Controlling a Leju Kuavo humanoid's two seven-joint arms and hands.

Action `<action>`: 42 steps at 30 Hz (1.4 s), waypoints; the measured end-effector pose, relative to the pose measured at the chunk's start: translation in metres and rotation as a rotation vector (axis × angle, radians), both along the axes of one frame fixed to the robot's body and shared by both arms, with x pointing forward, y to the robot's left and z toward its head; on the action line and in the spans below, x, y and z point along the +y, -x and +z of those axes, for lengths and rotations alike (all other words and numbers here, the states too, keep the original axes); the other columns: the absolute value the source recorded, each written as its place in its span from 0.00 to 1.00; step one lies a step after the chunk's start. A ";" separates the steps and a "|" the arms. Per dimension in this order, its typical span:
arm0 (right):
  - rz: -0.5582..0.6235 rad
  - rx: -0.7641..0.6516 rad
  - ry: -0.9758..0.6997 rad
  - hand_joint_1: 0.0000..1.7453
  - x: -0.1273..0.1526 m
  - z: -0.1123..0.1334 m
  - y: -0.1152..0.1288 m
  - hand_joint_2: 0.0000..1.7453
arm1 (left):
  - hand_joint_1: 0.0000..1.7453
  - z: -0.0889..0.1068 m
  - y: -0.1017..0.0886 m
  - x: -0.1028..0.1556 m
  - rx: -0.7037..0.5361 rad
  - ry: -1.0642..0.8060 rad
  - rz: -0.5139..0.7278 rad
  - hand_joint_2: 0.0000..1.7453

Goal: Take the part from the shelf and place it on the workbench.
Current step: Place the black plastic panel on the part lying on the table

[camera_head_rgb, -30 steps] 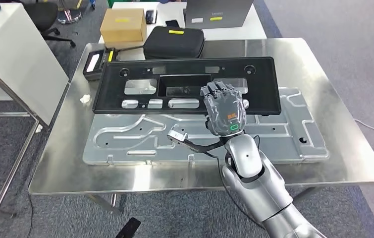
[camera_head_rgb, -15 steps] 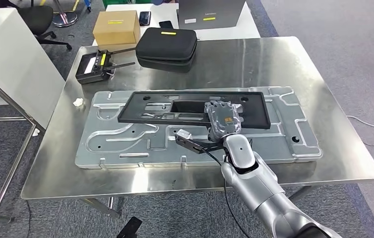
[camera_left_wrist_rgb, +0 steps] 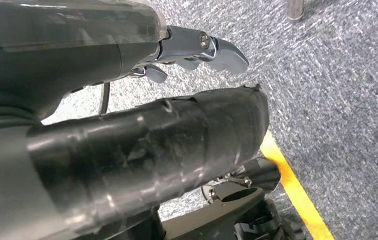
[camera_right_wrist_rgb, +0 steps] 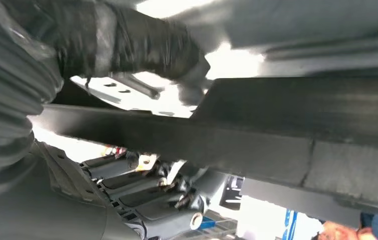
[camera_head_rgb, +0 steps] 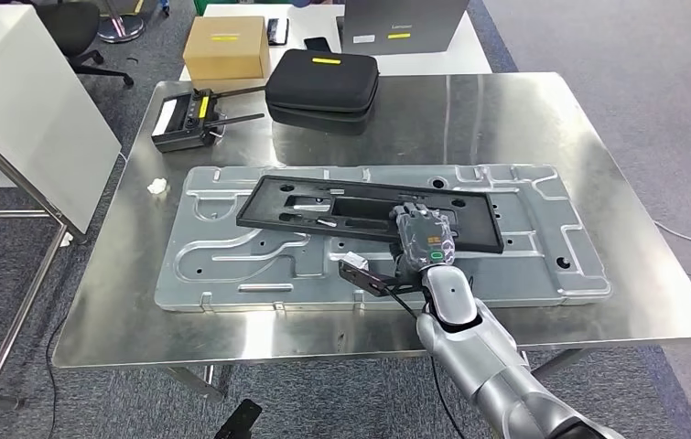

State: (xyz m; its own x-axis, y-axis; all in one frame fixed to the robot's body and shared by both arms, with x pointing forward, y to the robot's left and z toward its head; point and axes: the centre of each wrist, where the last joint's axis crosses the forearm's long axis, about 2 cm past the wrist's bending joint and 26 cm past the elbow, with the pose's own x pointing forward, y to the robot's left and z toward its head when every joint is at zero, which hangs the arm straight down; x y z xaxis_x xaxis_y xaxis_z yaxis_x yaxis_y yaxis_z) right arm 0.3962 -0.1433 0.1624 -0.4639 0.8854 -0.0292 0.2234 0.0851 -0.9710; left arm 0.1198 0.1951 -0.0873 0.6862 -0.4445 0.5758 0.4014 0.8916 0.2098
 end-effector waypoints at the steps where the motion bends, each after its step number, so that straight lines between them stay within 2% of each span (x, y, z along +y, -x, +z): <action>1: -0.001 -0.005 0.000 0.00 0.000 0.000 0.000 1.00 | 0.00 0.000 0.000 0.000 0.000 0.000 0.000 0.00; 12: 0.035 -0.051 0.035 0.00 0.001 -0.009 0.008 1.00 | 0.00 -0.001 0.003 0.001 0.009 -0.013 0.010 0.00; 19: 0.072 -0.135 0.090 0.00 -0.002 0.004 0.015 1.00 | 0.00 -0.002 0.005 0.003 -0.001 -0.015 0.042 0.00; 25: 0.049 -0.151 0.209 0.00 -0.048 0.009 0.020 1.00 | 0.00 -0.004 0.013 0.008 -0.007 -0.028 0.097 0.00; 29: 0.043 -0.181 0.238 0.00 -0.089 0.006 0.038 1.00 | 0.00 -0.007 0.022 0.012 -0.008 -0.034 0.137 0.00; 33: 0.098 -0.215 0.269 0.00 -0.123 0.013 0.060 1.00 | 0.00 -0.008 0.026 0.015 -0.009 -0.039 0.159 0.00; 36: 0.157 -0.235 0.276 0.00 -0.140 0.024 0.076 1.00 | 0.00 -0.009 0.027 0.018 -0.012 -0.050 0.172 0.00; 40: 0.220 -0.257 0.228 0.00 -0.148 0.031 0.098 1.00 | 0.00 -0.010 0.028 0.021 -0.018 -0.059 0.182 0.00; 42: 0.249 -0.273 0.160 0.00 -0.147 0.026 0.112 0.50 | 0.00 -0.010 0.029 0.022 -0.018 -0.065 0.185 0.00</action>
State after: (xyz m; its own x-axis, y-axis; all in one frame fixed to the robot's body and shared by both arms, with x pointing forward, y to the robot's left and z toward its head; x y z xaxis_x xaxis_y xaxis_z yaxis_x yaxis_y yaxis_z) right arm 0.2842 -0.2899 0.1879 -0.6196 0.7212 -0.3097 0.4668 0.0214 -0.8841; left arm 0.0913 0.2172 -0.0971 0.7495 -0.3482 0.5630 0.2273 0.9342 0.2751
